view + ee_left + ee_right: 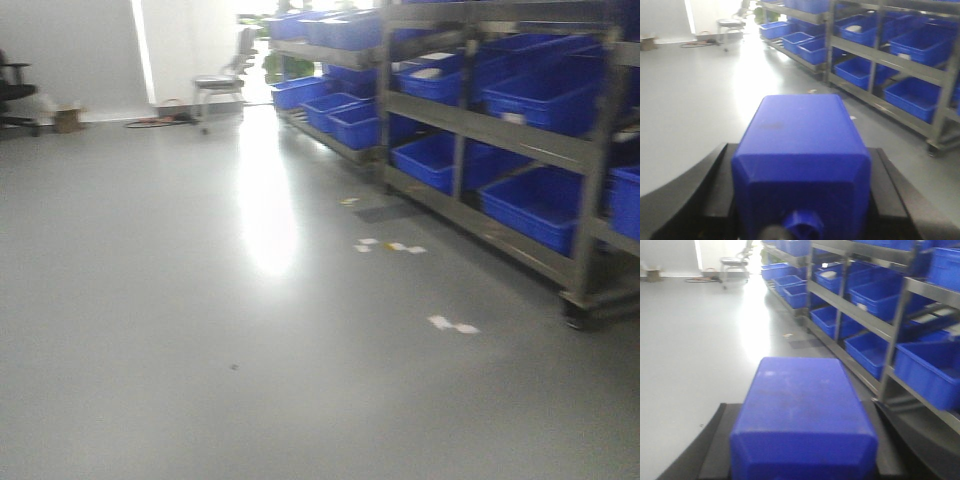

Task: Pick and sort blue part to right shelf
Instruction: 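Drive the base to the shelf rack of blue bins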

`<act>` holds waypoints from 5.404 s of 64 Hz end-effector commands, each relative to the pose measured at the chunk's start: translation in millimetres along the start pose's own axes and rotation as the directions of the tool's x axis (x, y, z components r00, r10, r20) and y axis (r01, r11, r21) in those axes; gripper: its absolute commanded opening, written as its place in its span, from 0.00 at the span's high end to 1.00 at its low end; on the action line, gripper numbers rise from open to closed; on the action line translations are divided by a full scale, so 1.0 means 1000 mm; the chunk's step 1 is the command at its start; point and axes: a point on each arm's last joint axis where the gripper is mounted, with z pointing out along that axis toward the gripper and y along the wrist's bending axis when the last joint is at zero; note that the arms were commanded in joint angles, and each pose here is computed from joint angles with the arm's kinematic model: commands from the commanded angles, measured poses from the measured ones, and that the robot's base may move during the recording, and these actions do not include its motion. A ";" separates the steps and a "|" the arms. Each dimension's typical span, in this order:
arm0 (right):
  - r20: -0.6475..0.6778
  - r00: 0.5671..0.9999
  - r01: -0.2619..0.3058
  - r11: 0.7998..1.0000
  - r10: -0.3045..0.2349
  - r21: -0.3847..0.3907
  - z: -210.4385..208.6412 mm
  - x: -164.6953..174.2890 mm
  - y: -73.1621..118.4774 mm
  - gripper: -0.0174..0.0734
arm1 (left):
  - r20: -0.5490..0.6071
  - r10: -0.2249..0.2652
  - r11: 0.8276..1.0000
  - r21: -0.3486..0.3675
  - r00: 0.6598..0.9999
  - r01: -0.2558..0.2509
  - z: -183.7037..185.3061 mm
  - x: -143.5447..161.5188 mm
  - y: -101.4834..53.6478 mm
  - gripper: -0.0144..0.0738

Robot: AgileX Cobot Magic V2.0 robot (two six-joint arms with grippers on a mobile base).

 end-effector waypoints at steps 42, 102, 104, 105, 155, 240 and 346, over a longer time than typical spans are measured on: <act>0.119 0.993 0.010 1.000 -0.010 0.006 -0.002 -0.018 0.000 0.34 | 0.102 -0.004 1.000 0.008 0.995 0.003 -0.001 -0.016 -0.001 0.46; 0.119 0.993 0.010 1.000 -0.010 0.006 -0.002 -0.018 0.000 0.34 | 0.102 -0.004 1.000 0.007 0.995 0.003 -0.001 -0.016 -0.001 0.46; 0.119 0.993 0.010 1.000 -0.010 0.006 -0.002 -0.018 0.000 0.34 | 0.102 -0.004 1.000 0.007 0.995 0.003 -0.001 -0.016 -0.001 0.46; 0.119 0.993 0.010 1.000 -0.010 0.006 -0.002 -0.018 0.000 0.34 | 0.102 -0.004 1.000 0.007 0.995 0.003 -0.001 -0.016 -0.001 0.46; 0.119 0.993 0.010 1.000 -0.010 0.006 -0.002 -0.018 0.000 0.34 | 0.102 -0.004 1.000 0.007 0.995 0.003 -0.001 -0.016 -0.001 0.46; 0.119 0.993 0.010 1.000 -0.010 0.006 -0.002 -0.018 0.000 0.34 | 0.102 -0.004 1.000 0.007 0.995 0.003 -0.001 -0.016 -0.001 0.46; 0.119 0.993 0.010 1.000 -0.010 0.006 -0.002 -0.018 0.000 0.34 | 0.102 -0.004 1.000 0.007 0.995 0.003 -0.001 -0.016 -0.001 0.46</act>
